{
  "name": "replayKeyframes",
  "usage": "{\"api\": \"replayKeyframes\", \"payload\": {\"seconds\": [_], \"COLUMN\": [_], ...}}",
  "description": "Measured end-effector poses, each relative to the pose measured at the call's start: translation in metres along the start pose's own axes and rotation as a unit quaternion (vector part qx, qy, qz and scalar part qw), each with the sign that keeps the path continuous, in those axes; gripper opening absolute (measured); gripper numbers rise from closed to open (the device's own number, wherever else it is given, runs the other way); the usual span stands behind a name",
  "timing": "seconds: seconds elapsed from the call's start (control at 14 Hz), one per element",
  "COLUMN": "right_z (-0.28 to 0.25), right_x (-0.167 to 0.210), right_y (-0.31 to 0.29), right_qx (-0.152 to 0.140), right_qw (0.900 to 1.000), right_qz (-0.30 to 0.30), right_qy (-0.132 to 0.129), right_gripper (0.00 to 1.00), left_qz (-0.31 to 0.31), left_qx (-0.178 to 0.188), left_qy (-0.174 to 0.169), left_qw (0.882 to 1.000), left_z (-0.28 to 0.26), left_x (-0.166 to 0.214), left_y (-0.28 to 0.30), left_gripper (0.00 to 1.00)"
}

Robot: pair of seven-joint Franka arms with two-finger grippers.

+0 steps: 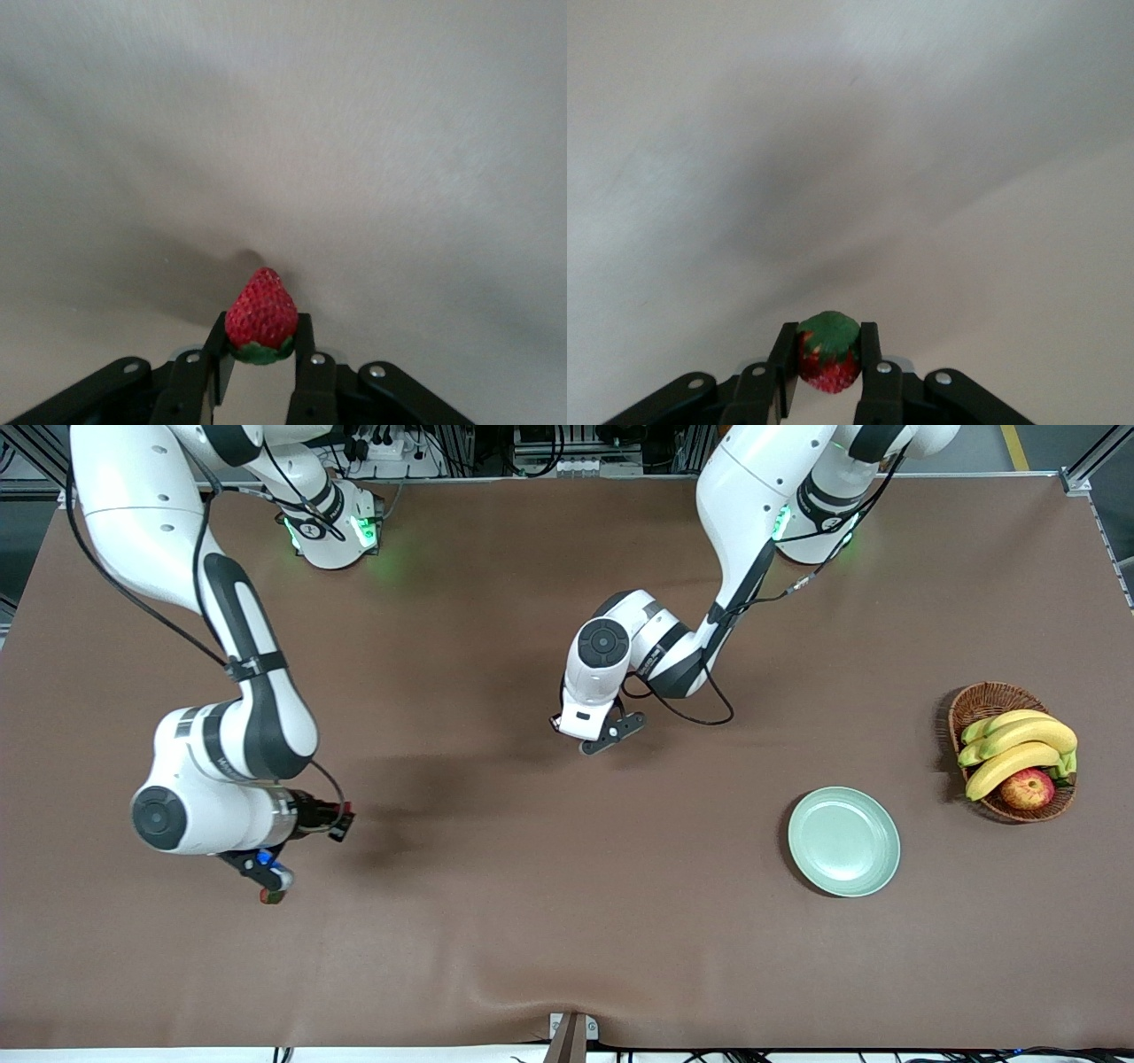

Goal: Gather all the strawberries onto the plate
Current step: 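Drop the strawberry on the plate with the left gripper while the right gripper carries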

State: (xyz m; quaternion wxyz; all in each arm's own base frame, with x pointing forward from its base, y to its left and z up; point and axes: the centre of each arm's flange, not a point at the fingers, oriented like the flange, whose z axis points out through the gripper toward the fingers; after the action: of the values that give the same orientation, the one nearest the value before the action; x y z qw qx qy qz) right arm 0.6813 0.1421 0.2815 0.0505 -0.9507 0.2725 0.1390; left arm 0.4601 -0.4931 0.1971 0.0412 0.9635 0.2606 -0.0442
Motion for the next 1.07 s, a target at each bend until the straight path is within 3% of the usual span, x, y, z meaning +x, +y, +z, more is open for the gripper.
{"api": "replayKeyframes", "payload": {"seconds": [0.29, 0.5, 0.79, 0.93, 1.07], "right_z": [0.016, 0.035, 0.076, 0.103, 0.131], "right_x": [-0.059, -0.121, -0.214, -0.251, -0.282], "right_y": [-0.060, -0.113, -0.166, -0.176, -0.181], "right_qx": [0.009, 0.015, 0.008, 0.001, -0.005], "right_qw": [0.998, 0.996, 0.994, 0.993, 0.993], "right_qz": [0.053, 0.088, 0.109, 0.118, 0.120], "right_qy": [-0.015, 0.000, 0.010, 0.013, 0.017], "right_gripper": [0.32, 0.32, 0.32, 0.32, 0.32], "left_qz": [-0.029, -0.079, -0.111, -0.105, -0.090], "left_qx": [-0.011, -0.014, -0.004, 0.000, 0.007], "left_qy": [0.026, 0.062, 0.079, 0.079, 0.070], "left_qw": [0.999, 0.995, 0.991, 0.991, 0.993], "left_z": [-0.068, -0.127, -0.149, -0.152, -0.139], "left_x": [0.064, 0.182, 0.337, 0.380, 0.393], "left_y": [-0.011, -0.067, -0.192, -0.242, -0.261], "left_gripper": [0.31, 0.31, 0.31, 0.31, 0.31]}}
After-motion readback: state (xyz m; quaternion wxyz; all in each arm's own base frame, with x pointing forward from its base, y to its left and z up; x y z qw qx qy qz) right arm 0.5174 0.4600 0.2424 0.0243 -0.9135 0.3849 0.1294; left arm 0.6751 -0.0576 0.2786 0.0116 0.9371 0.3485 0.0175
